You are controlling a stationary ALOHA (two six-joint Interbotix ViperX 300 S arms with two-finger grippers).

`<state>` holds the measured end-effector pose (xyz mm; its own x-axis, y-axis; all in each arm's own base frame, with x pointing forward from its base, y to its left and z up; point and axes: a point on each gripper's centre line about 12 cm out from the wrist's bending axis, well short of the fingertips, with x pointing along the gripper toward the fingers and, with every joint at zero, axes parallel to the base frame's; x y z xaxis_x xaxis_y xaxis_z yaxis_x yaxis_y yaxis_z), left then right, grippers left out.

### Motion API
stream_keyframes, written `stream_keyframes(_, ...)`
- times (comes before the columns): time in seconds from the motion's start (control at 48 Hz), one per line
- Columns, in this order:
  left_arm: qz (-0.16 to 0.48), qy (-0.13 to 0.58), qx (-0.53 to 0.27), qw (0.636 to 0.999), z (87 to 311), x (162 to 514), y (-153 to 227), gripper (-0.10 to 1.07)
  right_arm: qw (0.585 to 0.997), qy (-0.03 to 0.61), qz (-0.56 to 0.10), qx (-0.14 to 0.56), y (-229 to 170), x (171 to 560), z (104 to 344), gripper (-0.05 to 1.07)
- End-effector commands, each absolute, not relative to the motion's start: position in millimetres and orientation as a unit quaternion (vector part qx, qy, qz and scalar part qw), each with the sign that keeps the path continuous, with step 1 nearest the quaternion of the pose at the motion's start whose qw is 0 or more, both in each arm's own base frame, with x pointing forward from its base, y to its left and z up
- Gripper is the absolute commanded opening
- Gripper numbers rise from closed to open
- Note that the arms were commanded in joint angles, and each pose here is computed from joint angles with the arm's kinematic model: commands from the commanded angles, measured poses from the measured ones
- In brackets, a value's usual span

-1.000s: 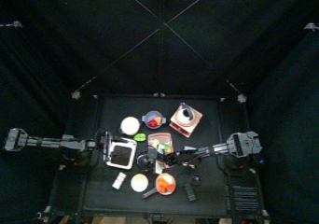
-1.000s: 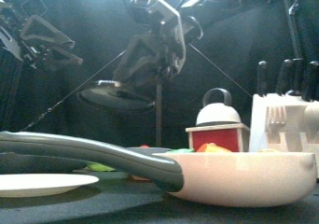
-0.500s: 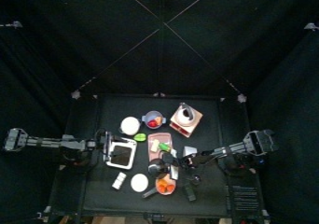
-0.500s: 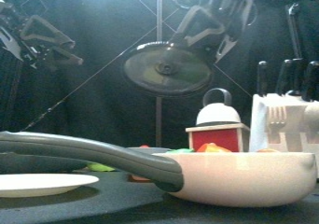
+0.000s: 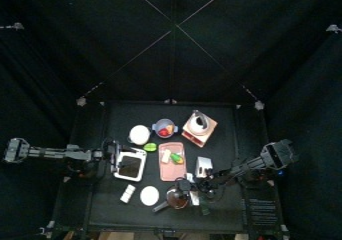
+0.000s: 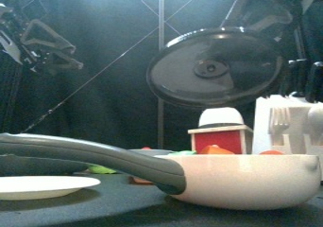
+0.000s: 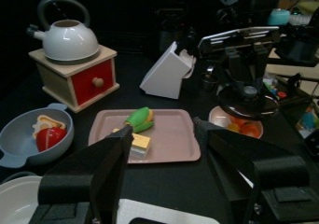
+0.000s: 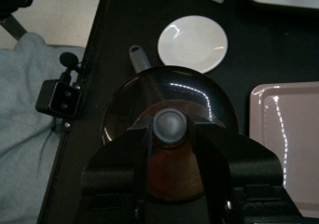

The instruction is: Place pot lid on pan

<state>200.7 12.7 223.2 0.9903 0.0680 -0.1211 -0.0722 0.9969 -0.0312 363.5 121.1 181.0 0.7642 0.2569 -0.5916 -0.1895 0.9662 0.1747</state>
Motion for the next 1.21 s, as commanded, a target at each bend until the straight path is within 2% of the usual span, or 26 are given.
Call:
stream_keyframes(0.0,0.039,0.052,-0.018,0.998,228,202,14,0.9,0.939,0.315,0.124,0.058,126,368,185,0.62)
stream_keyframes(0.208,0.038,0.054,-0.018,0.998,227,202,14,0.9,0.933,0.334,0.121,0.061,129,374,169,0.62)
stream_keyframes(0.417,0.038,0.055,-0.018,0.998,227,202,14,0.9,0.931,0.34,0.12,0.06,131,378,162,0.62)
stream_keyframes(1.188,0.039,0.058,-0.019,0.997,224,201,14,0.9,0.928,0.355,0.105,0.052,126,373,159,0.62)
